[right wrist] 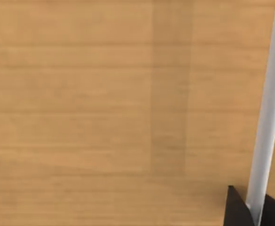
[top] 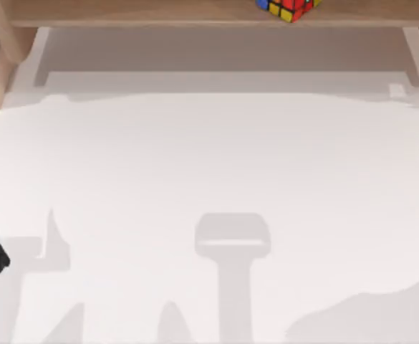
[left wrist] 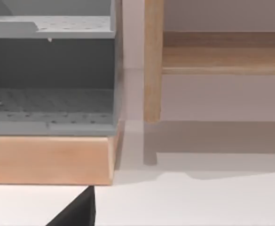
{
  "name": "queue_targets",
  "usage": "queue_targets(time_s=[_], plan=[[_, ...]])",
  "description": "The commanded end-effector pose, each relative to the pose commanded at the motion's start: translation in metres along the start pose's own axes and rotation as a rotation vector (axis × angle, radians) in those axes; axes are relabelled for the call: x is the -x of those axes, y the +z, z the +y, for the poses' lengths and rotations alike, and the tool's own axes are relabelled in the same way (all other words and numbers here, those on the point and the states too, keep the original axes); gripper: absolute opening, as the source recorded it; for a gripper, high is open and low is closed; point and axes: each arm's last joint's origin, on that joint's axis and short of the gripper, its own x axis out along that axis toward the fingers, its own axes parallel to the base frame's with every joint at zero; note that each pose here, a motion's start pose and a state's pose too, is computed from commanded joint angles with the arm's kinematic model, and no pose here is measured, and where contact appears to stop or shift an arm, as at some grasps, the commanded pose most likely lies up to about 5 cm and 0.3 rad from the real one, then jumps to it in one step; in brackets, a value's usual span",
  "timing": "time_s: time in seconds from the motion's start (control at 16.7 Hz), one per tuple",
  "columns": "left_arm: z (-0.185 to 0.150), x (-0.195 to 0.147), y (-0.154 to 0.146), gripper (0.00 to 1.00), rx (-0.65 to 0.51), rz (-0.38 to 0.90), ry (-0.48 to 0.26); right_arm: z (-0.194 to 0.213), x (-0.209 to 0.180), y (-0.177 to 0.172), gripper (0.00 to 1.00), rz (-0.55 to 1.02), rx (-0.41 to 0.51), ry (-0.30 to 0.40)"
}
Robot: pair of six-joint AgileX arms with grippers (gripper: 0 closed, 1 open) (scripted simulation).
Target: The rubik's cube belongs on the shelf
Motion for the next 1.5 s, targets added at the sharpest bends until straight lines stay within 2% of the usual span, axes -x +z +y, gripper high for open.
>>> queue_targets(time_s=[0.24, 0.54, 1.32, 1.5], plan=[[0.000, 0.000, 0.000, 1.00, 0.000, 0.000, 0.000, -0.003, -0.033, 0.001, 0.00, -0.001, 0.001, -0.006], [0.000, 0.000, 0.000, 1.00, 0.000, 0.000, 0.000, -0.003, -0.039, 0.003, 0.00, -0.002, -0.002, -0.004], [0.000, 0.000, 0.000, 1.00, 0.000, 0.000, 0.000, -0.003, -0.039, 0.003, 0.98, -0.002, -0.002, -0.004], [0.000, 0.000, 0.000, 1.00, 0.000, 0.000, 0.000, -0.003, -0.039, 0.003, 1.00, -0.002, -0.002, -0.004]])
